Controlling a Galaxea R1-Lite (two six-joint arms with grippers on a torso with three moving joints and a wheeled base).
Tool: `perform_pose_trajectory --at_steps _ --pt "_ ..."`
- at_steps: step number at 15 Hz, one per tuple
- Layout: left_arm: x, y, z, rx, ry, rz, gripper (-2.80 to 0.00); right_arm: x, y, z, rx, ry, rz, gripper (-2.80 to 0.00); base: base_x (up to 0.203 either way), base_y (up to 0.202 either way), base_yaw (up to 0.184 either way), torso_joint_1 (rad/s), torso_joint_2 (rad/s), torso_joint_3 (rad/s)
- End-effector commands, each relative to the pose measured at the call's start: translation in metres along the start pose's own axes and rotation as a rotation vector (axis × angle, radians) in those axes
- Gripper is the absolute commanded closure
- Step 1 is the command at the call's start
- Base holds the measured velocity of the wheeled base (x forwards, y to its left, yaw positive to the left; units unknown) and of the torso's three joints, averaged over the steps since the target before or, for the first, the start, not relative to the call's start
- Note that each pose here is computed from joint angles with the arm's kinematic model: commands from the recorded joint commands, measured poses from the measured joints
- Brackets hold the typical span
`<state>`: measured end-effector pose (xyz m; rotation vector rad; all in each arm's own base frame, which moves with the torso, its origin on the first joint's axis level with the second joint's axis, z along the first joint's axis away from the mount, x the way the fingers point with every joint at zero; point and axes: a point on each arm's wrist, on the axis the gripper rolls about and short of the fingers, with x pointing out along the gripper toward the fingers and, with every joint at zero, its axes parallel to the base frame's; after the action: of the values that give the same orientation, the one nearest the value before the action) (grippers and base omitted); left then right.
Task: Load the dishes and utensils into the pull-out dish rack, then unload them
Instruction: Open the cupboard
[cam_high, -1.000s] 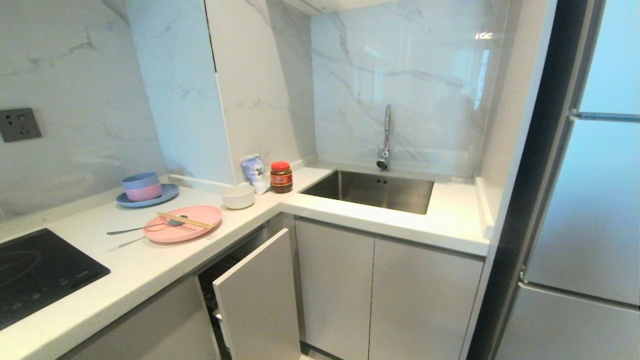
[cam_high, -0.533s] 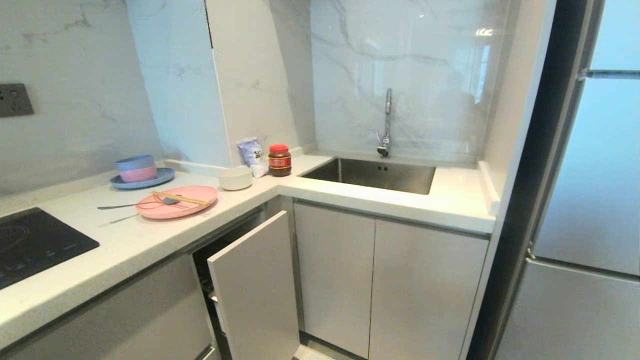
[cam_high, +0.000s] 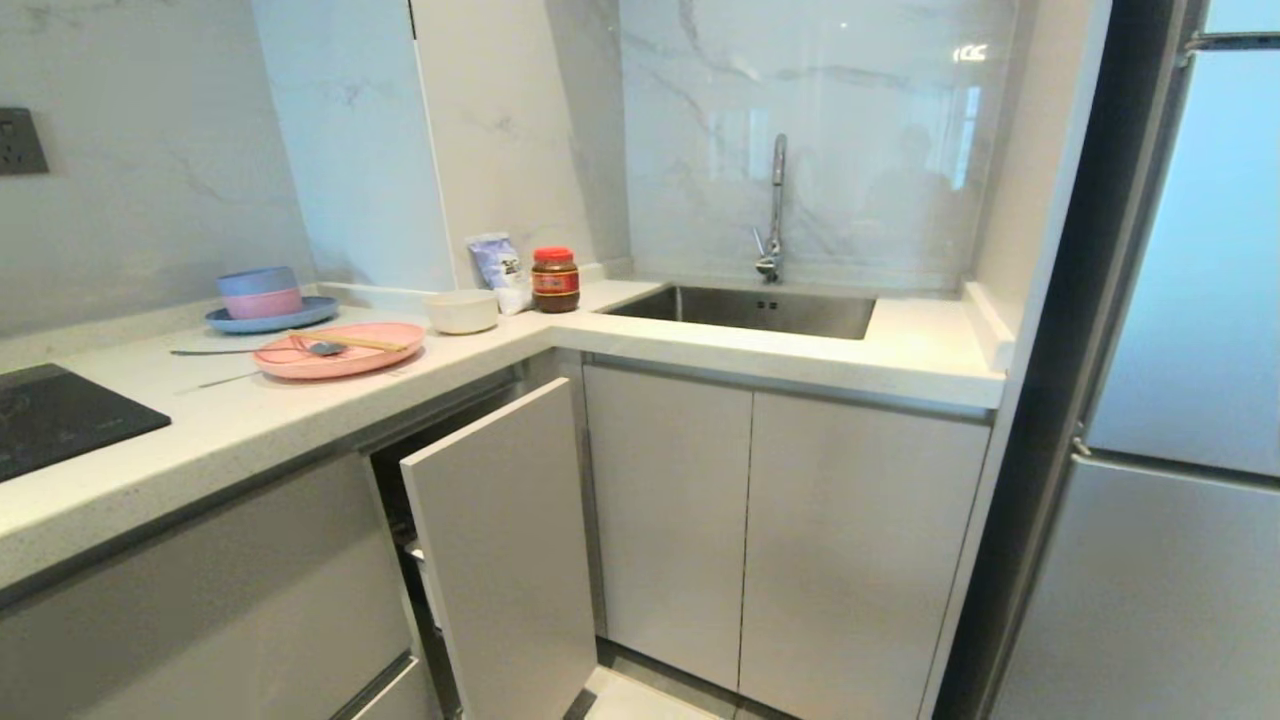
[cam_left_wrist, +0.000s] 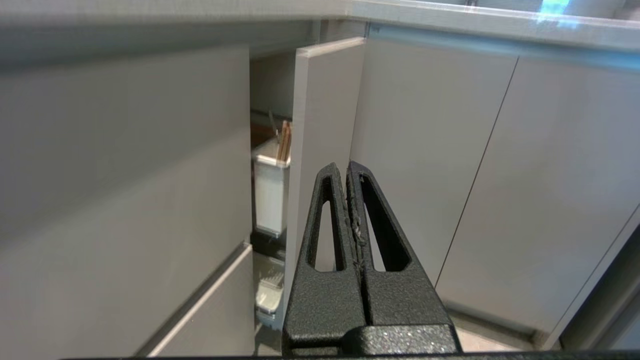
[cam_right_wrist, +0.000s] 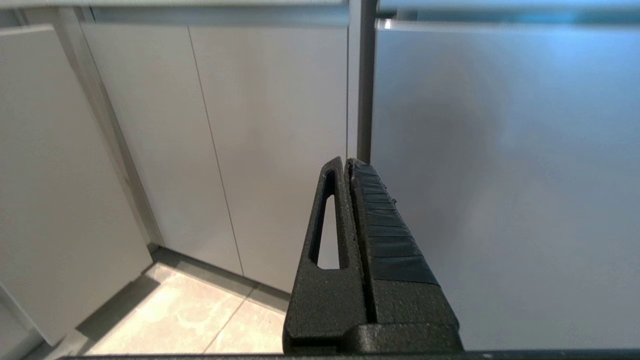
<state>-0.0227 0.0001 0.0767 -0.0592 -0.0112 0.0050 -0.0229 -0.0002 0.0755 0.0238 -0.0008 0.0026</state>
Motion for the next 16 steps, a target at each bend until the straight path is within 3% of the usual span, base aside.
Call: perform_pose_trajectory --at_steps 1,16 --pt "0.0006 0.0001 -0.0020 -0.001 0.007 0.001 0.00 0.0002 0.0000 -0.0002 -0.001 0.001 0.000 0.00 0.000 0.000 0.000 -0.139 0.28 0.132" --pt "0.0006 0.0001 -0.0019 0.002 0.006 0.001 0.00 0.0002 0.0000 -0.0002 -0.001 0.001 0.000 0.00 0.000 0.000 0.000 -0.012 0.02 0.012"
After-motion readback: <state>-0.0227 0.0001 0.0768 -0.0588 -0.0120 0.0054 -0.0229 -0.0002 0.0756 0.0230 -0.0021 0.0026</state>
